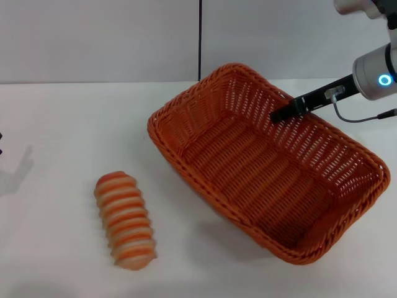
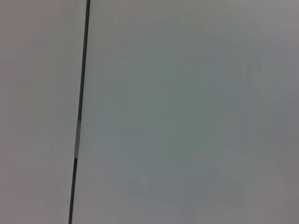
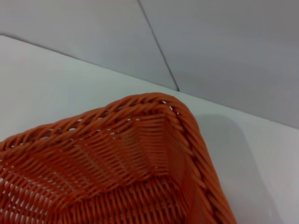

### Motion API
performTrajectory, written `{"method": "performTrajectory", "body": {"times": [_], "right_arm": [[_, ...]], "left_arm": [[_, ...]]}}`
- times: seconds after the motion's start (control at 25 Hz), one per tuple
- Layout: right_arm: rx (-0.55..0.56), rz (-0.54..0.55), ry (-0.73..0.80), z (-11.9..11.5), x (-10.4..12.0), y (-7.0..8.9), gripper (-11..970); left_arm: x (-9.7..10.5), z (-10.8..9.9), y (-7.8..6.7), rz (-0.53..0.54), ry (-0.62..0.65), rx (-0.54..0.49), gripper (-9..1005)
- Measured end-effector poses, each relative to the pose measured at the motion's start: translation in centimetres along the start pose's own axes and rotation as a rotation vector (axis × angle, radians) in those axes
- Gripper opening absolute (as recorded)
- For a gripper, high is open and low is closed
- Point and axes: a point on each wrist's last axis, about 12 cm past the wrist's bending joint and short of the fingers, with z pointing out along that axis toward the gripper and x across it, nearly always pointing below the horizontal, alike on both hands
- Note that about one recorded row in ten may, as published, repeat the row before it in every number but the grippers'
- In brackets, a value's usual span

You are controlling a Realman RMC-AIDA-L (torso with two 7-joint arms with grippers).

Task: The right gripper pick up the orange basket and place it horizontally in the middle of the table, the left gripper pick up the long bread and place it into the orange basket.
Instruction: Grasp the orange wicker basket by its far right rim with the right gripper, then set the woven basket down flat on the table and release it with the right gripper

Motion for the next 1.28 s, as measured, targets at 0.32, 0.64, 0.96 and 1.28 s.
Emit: {"method": "performTrajectory", "body": {"times": [0.32, 0.64, 0.96, 1.28], "right_arm": [[-0.019, -0.072, -0.002, -0.4, -0.6, 0.6, 230], [-0.064, -0.231, -0.031, -1.5, -1.8, 1.8, 150], [-0.033, -0.509, 0.038, -2.4, -3.9, 4.5, 165], [-0.046, -0.784, 0.053, -2.1, -4.9, 7.0, 179]], "left_arm": [[-0.1, 0.4, 0.0, 0.002, -0.001, -0.001, 753], [-0.2, 0.7, 0.1, 0.001, -0.004, -0.003, 749], [0.0, 0.6, -0.1, -0.008, 0.0, -0.004, 744], [0.4, -0.6, 0.0, -0.015, 0.013, -0.022, 740]]}}
